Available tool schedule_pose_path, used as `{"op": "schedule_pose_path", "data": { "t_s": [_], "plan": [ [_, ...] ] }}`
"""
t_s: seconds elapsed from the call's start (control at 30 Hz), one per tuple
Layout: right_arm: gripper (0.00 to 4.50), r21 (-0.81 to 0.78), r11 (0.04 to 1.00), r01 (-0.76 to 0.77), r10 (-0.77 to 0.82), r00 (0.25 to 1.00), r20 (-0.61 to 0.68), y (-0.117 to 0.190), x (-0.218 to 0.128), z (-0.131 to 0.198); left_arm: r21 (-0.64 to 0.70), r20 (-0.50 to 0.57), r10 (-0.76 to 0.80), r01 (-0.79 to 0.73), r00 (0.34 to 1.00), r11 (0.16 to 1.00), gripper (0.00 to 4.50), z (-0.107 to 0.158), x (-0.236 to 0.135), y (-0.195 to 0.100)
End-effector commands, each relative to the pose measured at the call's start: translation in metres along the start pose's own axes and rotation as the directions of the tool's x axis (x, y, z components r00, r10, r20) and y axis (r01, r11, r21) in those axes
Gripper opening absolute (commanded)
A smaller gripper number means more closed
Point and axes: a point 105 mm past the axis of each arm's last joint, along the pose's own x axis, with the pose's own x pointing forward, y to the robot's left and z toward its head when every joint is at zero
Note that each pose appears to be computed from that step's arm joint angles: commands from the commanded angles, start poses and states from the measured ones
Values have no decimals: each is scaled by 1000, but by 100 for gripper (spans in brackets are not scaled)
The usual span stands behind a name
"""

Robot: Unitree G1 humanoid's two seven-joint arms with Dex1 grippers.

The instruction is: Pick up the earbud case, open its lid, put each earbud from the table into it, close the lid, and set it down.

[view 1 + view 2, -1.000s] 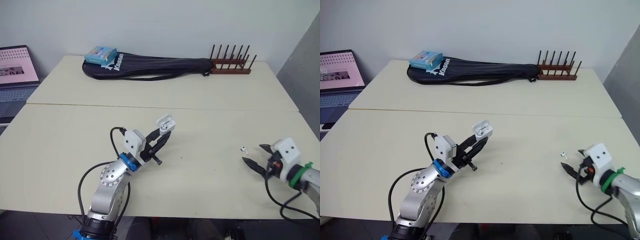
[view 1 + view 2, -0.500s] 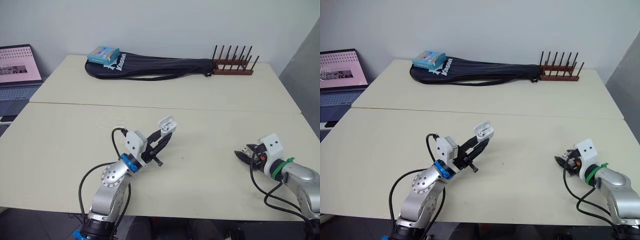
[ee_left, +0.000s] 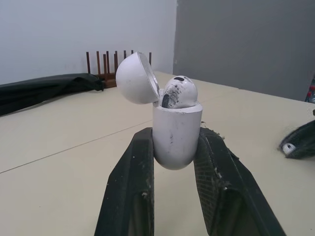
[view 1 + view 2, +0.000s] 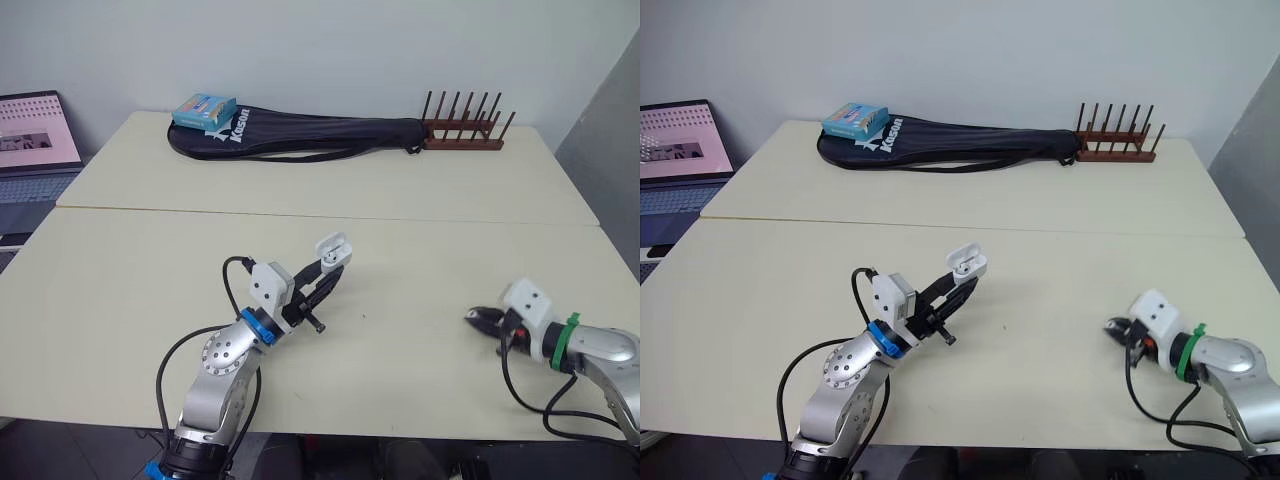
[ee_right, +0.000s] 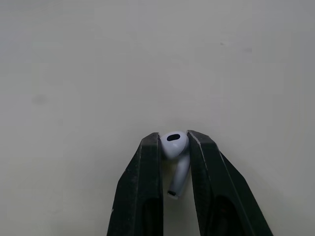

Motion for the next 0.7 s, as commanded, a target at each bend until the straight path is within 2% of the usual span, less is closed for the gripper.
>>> {"op": "schedule_pose_path", "data": {
  "t_s": [0.03, 0.1, 0.23, 0.43, 0.7],
  "plan": [
    [39, -177, 954, -243, 242, 970, -25, 25, -13, 11, 18, 31, -2, 1, 1000, 1000, 75, 11, -2, -5],
    [39, -250, 906, -342, 322, 939, -117, 29, -23, -3, 11, 24, 2, -3, 1000, 1000, 75, 9, -4, -8],
    [39, -358, 831, -425, 340, 898, -279, 7, -42, -27, -1, 23, 11, -11, 1000, 1000, 75, 9, -6, -13],
    [39, -391, 786, -479, 350, 866, -357, -16, -51, -36, -6, 19, 17, -17, 1000, 1000, 75, 8, -7, -15],
    [39, -333, 754, -566, 434, 810, -395, -15, -57, -41, -5, 14, 19, -19, 1000, 1000, 75, 9, -9, -14]
  ]
}}
